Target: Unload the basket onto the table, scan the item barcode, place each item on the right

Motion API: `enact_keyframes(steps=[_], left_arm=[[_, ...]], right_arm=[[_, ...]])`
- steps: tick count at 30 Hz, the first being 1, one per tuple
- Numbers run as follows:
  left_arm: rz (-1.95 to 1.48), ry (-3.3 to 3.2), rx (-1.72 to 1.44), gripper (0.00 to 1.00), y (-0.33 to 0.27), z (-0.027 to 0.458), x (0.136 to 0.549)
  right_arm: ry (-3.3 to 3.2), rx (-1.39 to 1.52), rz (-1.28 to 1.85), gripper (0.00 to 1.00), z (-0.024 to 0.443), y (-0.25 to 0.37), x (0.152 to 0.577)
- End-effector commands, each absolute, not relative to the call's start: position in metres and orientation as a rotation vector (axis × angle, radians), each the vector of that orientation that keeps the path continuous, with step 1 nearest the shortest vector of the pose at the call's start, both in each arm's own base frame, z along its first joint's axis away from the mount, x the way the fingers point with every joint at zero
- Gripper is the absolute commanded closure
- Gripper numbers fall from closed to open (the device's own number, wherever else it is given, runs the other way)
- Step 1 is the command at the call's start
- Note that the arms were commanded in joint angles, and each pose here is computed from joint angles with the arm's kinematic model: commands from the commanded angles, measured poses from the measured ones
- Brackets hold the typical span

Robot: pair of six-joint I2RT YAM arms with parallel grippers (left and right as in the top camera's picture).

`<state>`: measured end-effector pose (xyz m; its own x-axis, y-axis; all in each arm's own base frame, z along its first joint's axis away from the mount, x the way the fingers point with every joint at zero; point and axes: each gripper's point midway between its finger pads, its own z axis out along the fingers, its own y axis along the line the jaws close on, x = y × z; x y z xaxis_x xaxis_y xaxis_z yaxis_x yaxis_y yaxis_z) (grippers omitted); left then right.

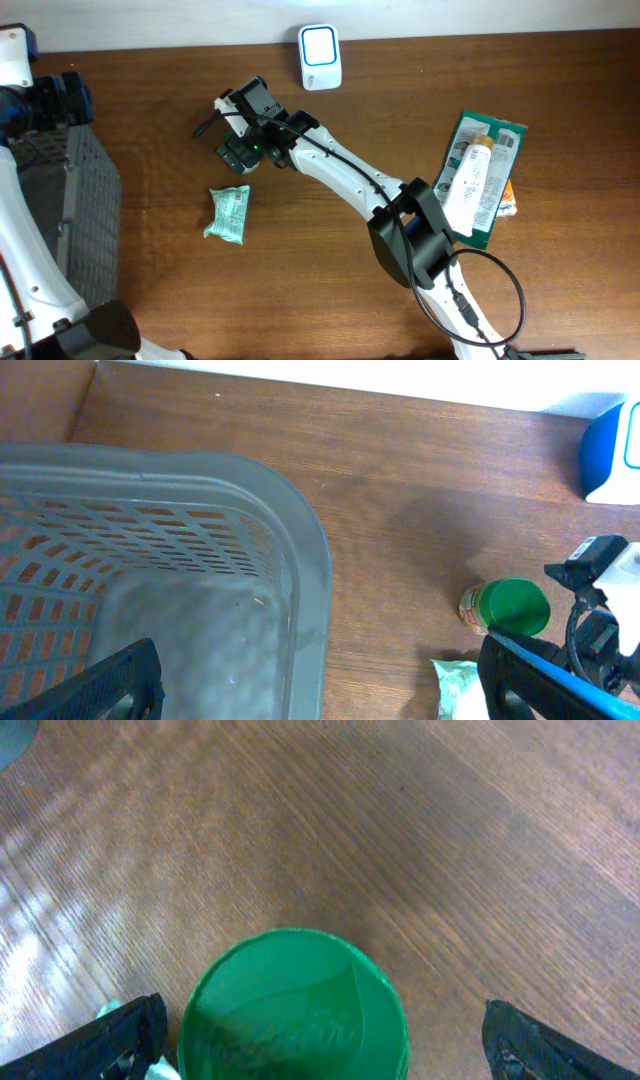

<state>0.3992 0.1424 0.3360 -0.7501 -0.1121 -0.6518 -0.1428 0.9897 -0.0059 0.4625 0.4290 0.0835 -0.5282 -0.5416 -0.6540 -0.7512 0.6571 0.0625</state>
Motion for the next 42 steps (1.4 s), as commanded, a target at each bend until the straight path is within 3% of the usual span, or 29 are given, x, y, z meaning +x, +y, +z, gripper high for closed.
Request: enact_keyframes(steps=[1, 5, 9, 16, 25, 31, 36, 42], left_arm=[[0.044, 2.422, -0.189, 0.01, 0.143, 0.336, 0.399], [0.044, 2.422, -0.189, 0.01, 0.143, 0.336, 0.399], [0.043, 2.422, -0.189, 0.01, 0.143, 0.336, 0.399], [0.044, 2.422, -0.189, 0.01, 0.143, 0.336, 0.399], [0.044, 2.422, -0.189, 0.01, 0.143, 0.336, 0.399], [0.044, 2.422, -0.189, 0.01, 0.143, 0.336, 0.399], [0.044, 2.422, -0.189, 0.01, 0.143, 0.336, 0.399], [0.044, 2.422, -0.189, 0.01, 0.143, 0.336, 0.399]], right_arm=[[2.257, -1.017, 0.461, 0.03, 0.073, 0.438, 0.462], [2.266, -1.020, 0.459, 0.08, 0.067, 0.438, 0.462], [2.263, -1.016, 0.462, 0.24, 0.068, 0.439, 0.463], [2.257, -1.011, 0.462, 0.34, 0.075, 0.437, 0.463], [2.255, -0.928, 0.304, 0.40, 0.184, 0.384, 0.449], [2.393, -0.763, 0.271, 0.41, 0.246, 0.300, 0.424], [2.649, -0.584, 0.219, 0.39, 0.221, 0.229, 0.416], [2.800, -0.538, 0.256, 0.39, 0.159, 0.208, 0.410]])
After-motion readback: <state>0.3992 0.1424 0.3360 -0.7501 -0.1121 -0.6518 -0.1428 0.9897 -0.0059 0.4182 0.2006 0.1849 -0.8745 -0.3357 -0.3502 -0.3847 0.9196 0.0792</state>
